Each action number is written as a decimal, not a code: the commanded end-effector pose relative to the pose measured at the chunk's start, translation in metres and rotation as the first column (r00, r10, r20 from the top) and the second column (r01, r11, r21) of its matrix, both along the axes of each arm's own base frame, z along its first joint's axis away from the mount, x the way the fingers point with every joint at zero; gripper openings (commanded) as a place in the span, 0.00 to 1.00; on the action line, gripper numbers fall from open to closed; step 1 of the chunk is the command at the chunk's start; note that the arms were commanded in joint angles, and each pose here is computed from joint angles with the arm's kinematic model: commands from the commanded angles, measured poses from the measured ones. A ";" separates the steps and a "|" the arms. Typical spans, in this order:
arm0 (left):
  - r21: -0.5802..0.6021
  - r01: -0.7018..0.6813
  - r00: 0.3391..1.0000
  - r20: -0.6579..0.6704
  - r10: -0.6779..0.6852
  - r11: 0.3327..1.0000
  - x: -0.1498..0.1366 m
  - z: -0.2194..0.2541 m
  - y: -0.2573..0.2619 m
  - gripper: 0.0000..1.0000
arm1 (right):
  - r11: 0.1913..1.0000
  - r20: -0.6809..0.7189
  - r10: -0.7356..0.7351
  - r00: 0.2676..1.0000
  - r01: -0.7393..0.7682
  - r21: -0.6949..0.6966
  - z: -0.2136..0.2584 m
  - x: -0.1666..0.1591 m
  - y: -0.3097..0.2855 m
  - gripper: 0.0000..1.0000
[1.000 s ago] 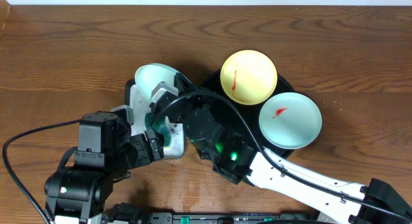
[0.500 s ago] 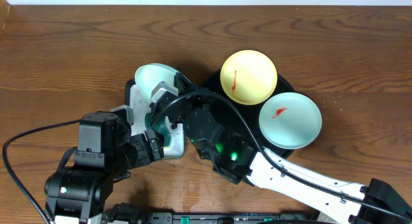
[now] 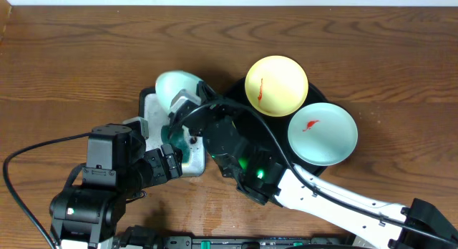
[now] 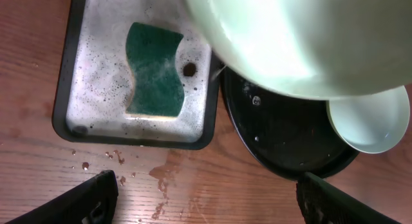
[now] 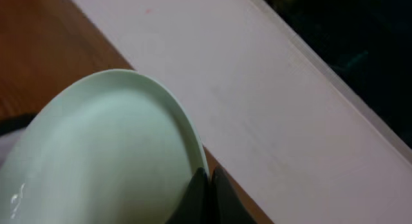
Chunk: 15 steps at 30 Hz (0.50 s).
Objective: Clean dirty plates on tray and stack at the side
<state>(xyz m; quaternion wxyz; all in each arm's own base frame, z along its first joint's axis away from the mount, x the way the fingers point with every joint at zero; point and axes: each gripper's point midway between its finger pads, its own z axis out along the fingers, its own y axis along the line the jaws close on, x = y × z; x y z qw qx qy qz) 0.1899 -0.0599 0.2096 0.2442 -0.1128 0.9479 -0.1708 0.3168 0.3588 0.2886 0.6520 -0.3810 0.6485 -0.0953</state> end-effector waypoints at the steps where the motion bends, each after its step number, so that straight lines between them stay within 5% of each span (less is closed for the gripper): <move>1: 0.003 0.009 1.000 0.004 -0.009 1.000 -0.001 0.001 0.000 0.89 | 1.000 0.017 -0.002 1.000 0.001 0.020 0.015 -0.003 -0.002 0.01; 5: 0.003 0.009 1.000 0.004 -0.009 1.000 -0.001 0.001 0.000 0.89 | 0.993 0.007 -0.063 0.998 0.062 0.099 0.020 0.002 -0.011 0.01; 8: 0.003 0.009 1.000 0.004 -0.009 1.000 -0.001 0.001 0.000 0.89 | 1.000 0.020 0.014 1.000 -0.014 -0.027 0.011 -0.007 0.001 0.01; 10: 0.003 0.009 1.000 0.004 -0.009 1.000 -0.001 0.001 0.000 0.89 | 0.998 0.008 -0.050 0.999 0.049 0.047 0.015 -0.001 -0.008 0.01; 13: 0.002 0.008 1.000 0.004 -0.008 1.000 -0.001 0.001 0.000 0.89 | 0.993 -0.007 0.081 0.997 -0.081 -0.088 -0.001 -0.017 0.011 0.01; 15: 0.003 0.009 1.000 0.004 -0.009 1.000 -0.001 0.001 0.000 0.89 | 0.999 -0.013 -0.041 0.999 0.040 -0.026 0.002 -0.008 -0.007 0.01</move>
